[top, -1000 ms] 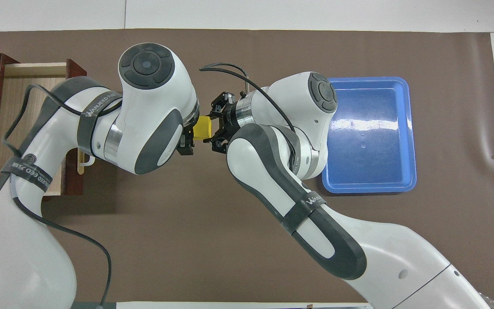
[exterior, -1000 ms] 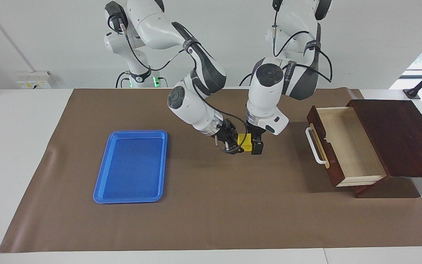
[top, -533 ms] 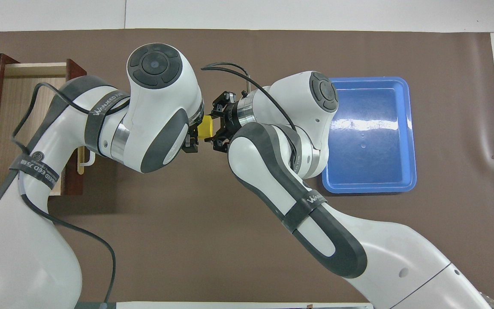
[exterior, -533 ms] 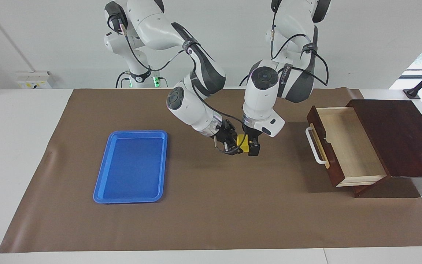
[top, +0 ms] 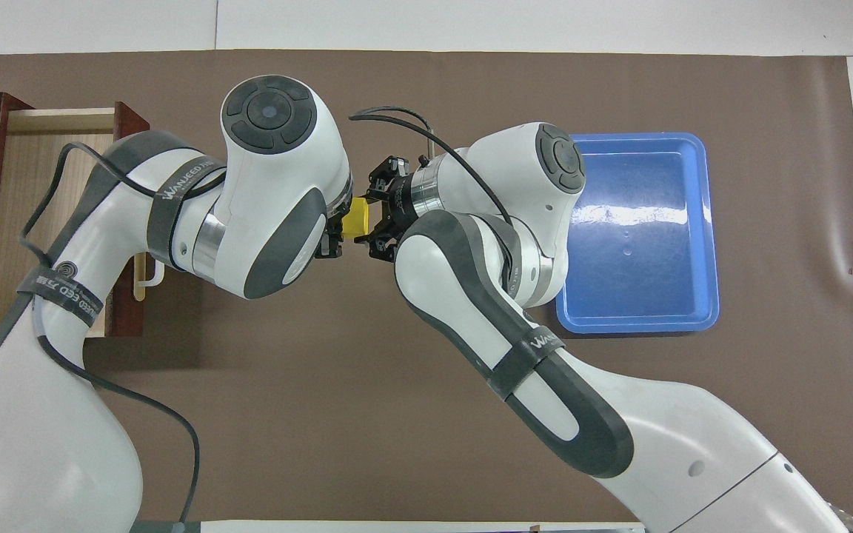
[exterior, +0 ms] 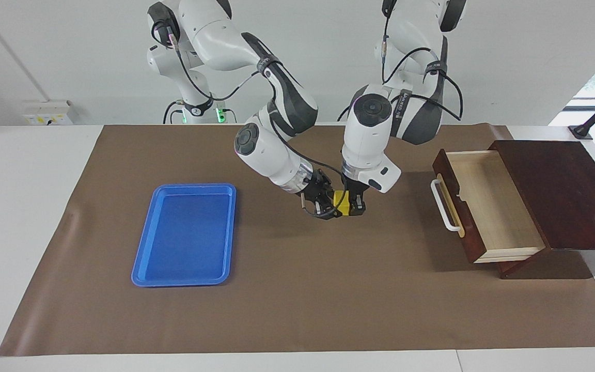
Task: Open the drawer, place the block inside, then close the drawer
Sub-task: 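Carry the cube to the drawer with the left gripper while the right gripper withdraws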
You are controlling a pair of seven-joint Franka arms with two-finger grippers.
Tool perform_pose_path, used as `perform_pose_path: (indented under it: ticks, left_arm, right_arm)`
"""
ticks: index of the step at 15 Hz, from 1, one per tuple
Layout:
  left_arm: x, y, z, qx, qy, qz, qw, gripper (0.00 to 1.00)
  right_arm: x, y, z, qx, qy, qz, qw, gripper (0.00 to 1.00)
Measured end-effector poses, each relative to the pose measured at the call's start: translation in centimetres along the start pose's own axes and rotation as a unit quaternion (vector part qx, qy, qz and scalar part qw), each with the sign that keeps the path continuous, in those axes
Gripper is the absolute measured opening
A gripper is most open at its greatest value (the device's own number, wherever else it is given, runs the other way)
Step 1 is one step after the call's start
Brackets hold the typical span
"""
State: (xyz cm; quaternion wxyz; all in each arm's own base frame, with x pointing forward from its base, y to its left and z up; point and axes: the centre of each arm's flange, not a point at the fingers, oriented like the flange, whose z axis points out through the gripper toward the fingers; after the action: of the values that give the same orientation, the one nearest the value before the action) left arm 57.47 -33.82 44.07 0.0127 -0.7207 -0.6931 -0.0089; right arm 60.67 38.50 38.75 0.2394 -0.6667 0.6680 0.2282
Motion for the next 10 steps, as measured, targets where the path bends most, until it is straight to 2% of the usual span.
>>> perform_pose_path:
  ticks: [8, 10]
  left_arm:
    - [0.0, 0.0, 0.0, 0.0, 0.0, 0.0, 1.0, 0.56]
    - [-0.02, -0.01, -0.01, 0.0, 0.0, -0.001, 1.0, 0.56]
  right_arm:
    - [0.0, 0.0, 0.0, 0.0, 0.0, 0.0, 1.0, 0.55]
    - [-0.01, 0.0, 0.0, 0.0, 0.0, 0.0, 1.0, 0.59]
